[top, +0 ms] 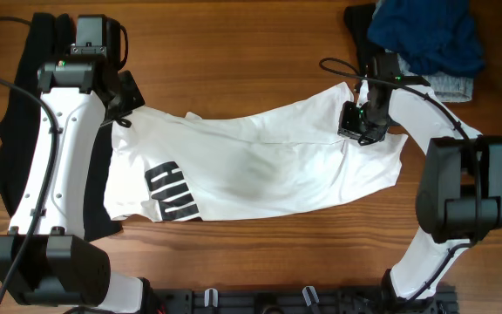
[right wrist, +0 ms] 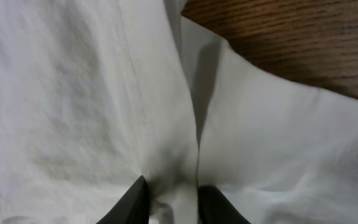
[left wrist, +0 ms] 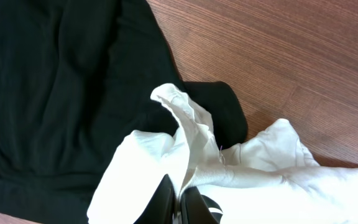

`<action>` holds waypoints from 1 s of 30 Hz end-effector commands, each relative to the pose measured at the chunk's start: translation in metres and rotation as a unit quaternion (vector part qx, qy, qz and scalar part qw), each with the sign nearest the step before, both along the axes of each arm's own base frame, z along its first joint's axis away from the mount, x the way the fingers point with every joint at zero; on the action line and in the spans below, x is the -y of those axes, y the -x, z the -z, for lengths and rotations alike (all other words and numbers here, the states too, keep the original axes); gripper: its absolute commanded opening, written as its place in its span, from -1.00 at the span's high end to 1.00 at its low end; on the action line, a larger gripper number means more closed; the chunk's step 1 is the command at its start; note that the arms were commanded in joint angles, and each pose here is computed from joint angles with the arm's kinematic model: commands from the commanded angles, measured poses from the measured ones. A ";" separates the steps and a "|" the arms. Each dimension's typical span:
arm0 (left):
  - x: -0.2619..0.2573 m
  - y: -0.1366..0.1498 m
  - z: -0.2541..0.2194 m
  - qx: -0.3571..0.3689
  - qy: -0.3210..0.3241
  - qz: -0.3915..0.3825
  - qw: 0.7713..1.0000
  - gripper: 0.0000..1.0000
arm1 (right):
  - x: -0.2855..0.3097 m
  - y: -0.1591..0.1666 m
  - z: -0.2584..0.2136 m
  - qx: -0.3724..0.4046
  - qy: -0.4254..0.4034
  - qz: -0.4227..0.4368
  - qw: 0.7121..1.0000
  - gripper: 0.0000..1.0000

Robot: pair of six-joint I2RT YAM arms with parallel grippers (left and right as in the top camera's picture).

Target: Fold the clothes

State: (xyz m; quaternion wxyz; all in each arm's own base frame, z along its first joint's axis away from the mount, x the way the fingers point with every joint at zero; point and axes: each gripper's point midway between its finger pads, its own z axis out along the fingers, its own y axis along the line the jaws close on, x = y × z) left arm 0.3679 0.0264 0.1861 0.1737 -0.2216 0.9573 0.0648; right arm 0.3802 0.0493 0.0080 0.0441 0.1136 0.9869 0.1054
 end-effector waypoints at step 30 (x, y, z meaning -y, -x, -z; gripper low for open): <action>-0.002 0.004 0.001 -0.004 0.003 -0.011 1.000 0.92 | 0.012 -0.017 -0.088 0.063 0.037 -0.027 0.997 0.90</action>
